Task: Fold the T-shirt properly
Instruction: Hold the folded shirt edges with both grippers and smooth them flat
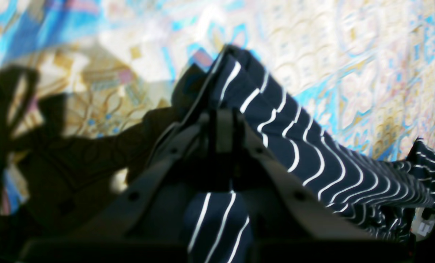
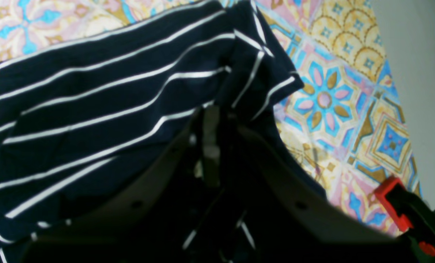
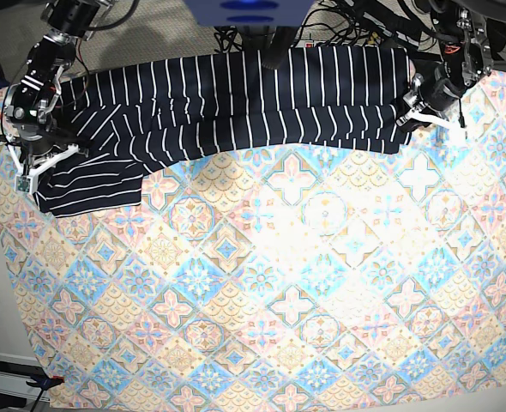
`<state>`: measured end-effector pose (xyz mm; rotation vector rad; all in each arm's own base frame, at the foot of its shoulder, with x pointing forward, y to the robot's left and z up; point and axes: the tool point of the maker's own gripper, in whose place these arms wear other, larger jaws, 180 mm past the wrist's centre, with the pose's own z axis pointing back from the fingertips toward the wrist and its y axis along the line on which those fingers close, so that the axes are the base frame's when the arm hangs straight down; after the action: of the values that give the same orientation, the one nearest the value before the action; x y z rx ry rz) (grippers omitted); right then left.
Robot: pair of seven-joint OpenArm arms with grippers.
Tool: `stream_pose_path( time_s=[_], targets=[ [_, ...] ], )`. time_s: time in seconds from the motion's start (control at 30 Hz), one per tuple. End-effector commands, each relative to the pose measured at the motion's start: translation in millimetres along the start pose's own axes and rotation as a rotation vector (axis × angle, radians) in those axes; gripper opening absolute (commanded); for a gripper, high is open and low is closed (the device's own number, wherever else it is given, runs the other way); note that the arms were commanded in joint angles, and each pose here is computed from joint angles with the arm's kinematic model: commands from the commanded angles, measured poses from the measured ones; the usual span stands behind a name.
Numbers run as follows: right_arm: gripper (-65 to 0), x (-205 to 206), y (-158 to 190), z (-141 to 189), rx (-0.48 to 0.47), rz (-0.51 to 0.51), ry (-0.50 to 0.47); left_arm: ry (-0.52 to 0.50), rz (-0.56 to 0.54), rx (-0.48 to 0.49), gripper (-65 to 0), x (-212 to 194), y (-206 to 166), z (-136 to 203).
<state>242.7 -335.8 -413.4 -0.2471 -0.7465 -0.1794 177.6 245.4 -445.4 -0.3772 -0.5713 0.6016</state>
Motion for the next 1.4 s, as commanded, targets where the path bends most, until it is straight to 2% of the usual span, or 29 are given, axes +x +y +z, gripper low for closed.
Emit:
stream_pose_path(
  time_s=[0.0, 0.17, 0.37, 0.47, 0.57, 0.7, 0.83, 0.97, 1.13, 1.23, 1.37],
  targets=[
    [-65.0, 16, -10, 2, -0.027, 0.007, -0.048, -0.036, -0.02, 0.005, -65.0, 13, 2, 3],
    [-64.8, 4, -4, 0, -0.016, 0.015, 0.03, 0.0, -0.065, 0.014, -65.0, 1, -3, -4],
    [-62.9, 4, -1, -1, -0.012, 0.024, 0.038, 0.025, -0.101, 0.024, -65.0, -7, -5, -7],
    [-56.7, 5, -3, -1, -0.016, 0.024, 0.035, 0.03, -0.096, 0.03, -65.0, -9, -2, -8],
    [-52.0, 4, -23, 4, -0.064, -0.014, 0.026, 0.053, -0.071, 0.055, -65.0, -17, 10, -10],
    [-51.5, 2, -36, 8, -0.097, -0.059, 0.015, 0.092, -0.029, 0.091, -65.0, -31, 28, -13],
    [-51.5, 18, -33, 7, -0.092, -0.059, -0.056, 0.104, -0.03, 0.093, -65.0, -35, 29, -13],
    [-51.2, 46, -5, -2, -0.028, -0.016, -0.106, 0.106, -0.032, 0.096, -65.0, -36, 30, -13],
    [-51.1, 86, 20, -18, 0.044, 0.125, -0.144, 0.104, -0.035, 0.098, -65.0, -34, 32, -13],
    [-49.2, 90, 18, -40, 0.055, 0.131, -0.099, 0.102, -0.032, 0.097, -65.0, -34, 32, -12],
    [-40.9, 84, 13, -64, 0.062, 0.086, -0.033, 0.1, -0.031, 0.098, -65.0, -33, 32, -12]
  ],
)
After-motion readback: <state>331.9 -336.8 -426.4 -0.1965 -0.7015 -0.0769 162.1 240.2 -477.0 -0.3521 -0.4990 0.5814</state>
